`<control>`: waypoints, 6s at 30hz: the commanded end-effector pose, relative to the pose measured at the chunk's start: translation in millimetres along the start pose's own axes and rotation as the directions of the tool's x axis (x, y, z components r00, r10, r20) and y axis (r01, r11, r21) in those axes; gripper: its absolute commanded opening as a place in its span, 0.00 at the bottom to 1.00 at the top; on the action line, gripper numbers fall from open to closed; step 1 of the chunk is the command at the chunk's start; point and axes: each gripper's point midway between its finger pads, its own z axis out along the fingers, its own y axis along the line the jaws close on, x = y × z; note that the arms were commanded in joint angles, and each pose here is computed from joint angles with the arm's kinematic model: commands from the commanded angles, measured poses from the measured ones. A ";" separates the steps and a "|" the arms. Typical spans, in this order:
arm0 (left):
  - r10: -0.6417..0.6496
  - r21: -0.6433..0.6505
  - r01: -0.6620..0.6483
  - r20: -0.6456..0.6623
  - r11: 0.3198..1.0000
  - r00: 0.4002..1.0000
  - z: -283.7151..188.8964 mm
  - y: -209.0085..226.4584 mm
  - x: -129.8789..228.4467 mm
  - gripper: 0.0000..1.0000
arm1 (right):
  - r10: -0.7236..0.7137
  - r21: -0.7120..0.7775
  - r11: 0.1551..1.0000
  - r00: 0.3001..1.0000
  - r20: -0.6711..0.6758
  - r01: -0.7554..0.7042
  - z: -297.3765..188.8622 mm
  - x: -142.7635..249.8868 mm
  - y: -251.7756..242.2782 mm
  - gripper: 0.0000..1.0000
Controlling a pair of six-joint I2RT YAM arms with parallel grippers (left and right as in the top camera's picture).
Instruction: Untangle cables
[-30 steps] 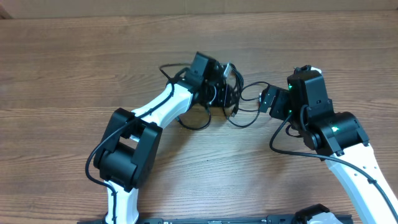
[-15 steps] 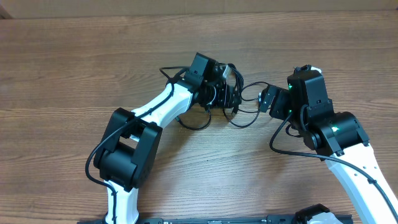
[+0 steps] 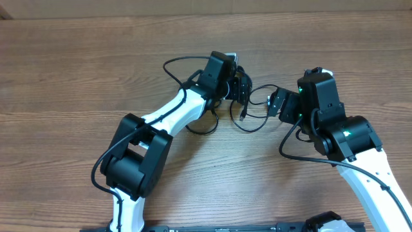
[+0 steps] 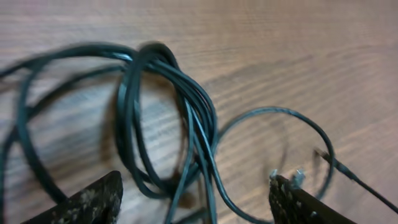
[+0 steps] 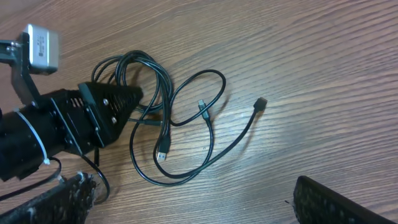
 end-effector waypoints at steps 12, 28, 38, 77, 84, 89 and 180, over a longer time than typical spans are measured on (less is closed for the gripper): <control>0.006 -0.056 -0.004 0.036 0.998 0.999 13.9 11.1 -3.9 0.74 | -0.001 -0.009 1.000 1.000 0.019 0.001 -6.0 -7.5 2.2 1.00; -0.009 -0.034 0.011 0.041 0.999 0.999 42.2 16.7 7.1 0.75 | -0.001 -0.012 1.000 1.000 0.017 0.001 -6.0 -7.1 2.6 1.00; -0.081 -0.029 0.082 0.046 0.996 0.996 52.1 20.4 11.2 0.56 | 0.001 -0.018 1.000 1.000 0.026 -0.001 -6.1 -9.4 4.0 1.00; 0.360 0.125 -0.349 -0.086 0.929 0.929 -113.9 -43.0 4.1 0.04 | -0.317 -0.430 0.867 0.944 -0.090 0.250 -23.6 32.6 66.5 1.00; 0.391 0.085 -0.391 0.017 0.916 0.920 -206.5 -57.5 -13.1 0.04 | -0.360 -0.506 0.819 0.928 -0.090 0.269 -30.5 39.9 77.2 1.00; 0.381 0.054 -0.383 0.041 0.922 0.924 -256.1 -54.3 -9.0 0.04 | -0.389 -0.571 0.770 0.919 -0.067 0.285 -41.6 43.0 86.7 0.98; 0.286 0.344 -0.280 0.034 0.896 0.958 -308.1 -105.5 20.2 0.04 | -0.421 -0.891 0.050 0.819 0.390 0.450 -167.9 39.2 162.5 0.04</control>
